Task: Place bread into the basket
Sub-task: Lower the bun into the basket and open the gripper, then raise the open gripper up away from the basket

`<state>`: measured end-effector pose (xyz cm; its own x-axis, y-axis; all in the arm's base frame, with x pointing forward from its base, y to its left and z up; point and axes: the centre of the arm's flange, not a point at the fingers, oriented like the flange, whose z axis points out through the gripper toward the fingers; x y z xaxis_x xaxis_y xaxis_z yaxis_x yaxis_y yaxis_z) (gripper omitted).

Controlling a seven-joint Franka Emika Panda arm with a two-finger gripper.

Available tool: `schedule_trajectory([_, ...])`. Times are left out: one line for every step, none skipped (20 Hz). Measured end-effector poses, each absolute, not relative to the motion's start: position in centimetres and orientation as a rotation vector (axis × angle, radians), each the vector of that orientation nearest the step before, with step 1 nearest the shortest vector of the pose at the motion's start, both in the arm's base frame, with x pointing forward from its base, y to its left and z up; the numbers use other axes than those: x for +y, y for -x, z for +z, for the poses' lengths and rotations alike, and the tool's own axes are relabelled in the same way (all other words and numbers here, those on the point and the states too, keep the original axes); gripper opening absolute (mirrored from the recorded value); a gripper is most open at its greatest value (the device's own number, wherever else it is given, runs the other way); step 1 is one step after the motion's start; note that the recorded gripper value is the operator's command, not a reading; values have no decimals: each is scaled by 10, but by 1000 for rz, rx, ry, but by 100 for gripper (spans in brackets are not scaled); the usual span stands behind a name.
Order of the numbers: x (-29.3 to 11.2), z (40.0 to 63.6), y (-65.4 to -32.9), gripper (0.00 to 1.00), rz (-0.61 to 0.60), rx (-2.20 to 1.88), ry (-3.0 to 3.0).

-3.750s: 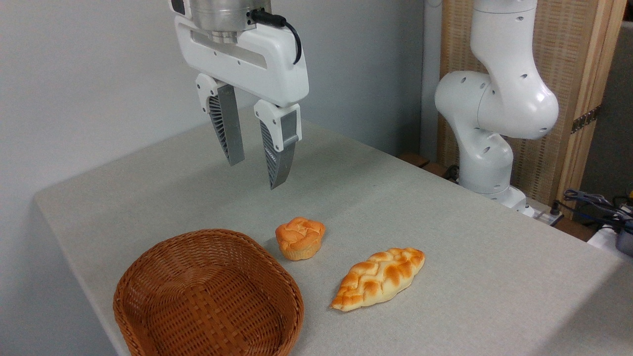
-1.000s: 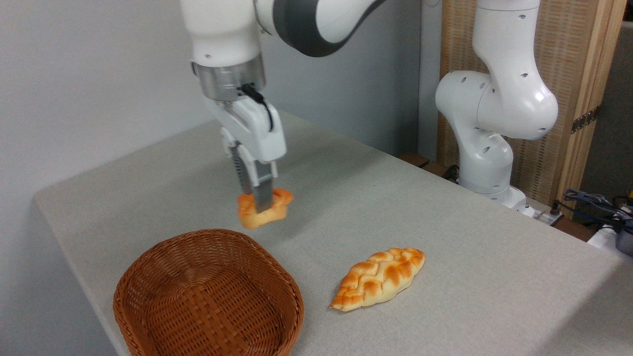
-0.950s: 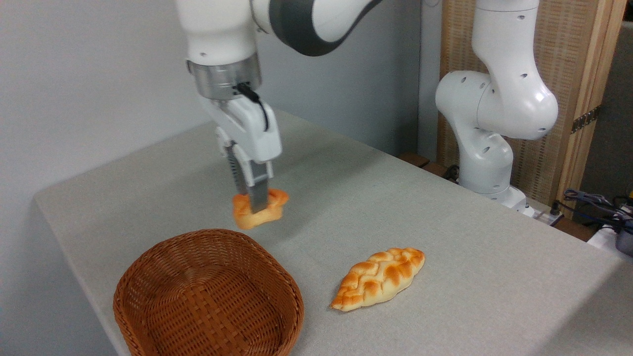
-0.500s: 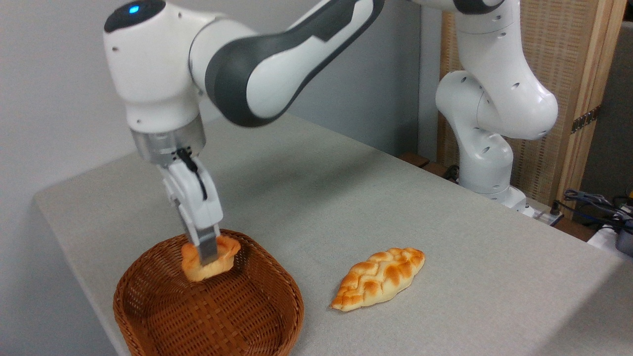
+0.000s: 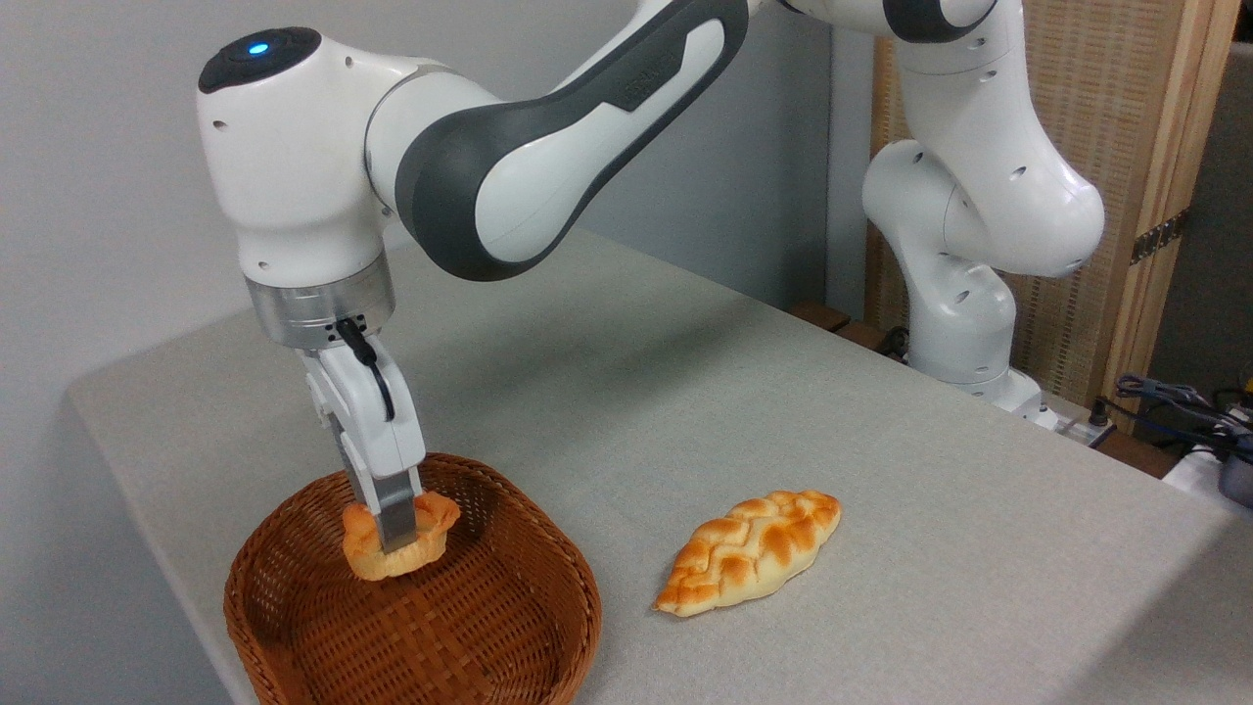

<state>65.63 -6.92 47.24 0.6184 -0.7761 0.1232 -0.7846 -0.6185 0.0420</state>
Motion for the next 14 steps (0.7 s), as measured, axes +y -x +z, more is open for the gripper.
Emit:
schedule_trajectory([-69,473,-656,100,142,-1326,-2743])
schedule_trajectory([-69,473,-656,100,143,-1326,-2743])
schedule_trajectory([-70,473,-656,100,143,-1327,-2743])
schedule_trajectory([-70,473,-656,100,144,-1327,-2742])
schedule_trajectory([-70,473,-657,100,145,-1328,-2742])
schedule_trajectory([-70,474,-657,100,147,-1328,-2743])
schedule_trajectory([-70,477,-656,100,153,-1329,-2744])
schedule_trajectory([-70,482,-655,100,160,-1331,-2746])
schedule_trajectory([-70,490,-652,100,156,-1331,-2746])
schedule_trajectory([-69,501,-646,100,146,-1330,-2747])
schedule_trajectory([-65,517,-638,100,136,-1321,-2753])
schedule_trajectory([-60,531,-631,100,130,-1311,-2761])
schedule_trajectory([-52,547,-621,100,122,-1299,-2770])
schedule_trajectory([-44,563,-611,100,111,-1286,-2778])
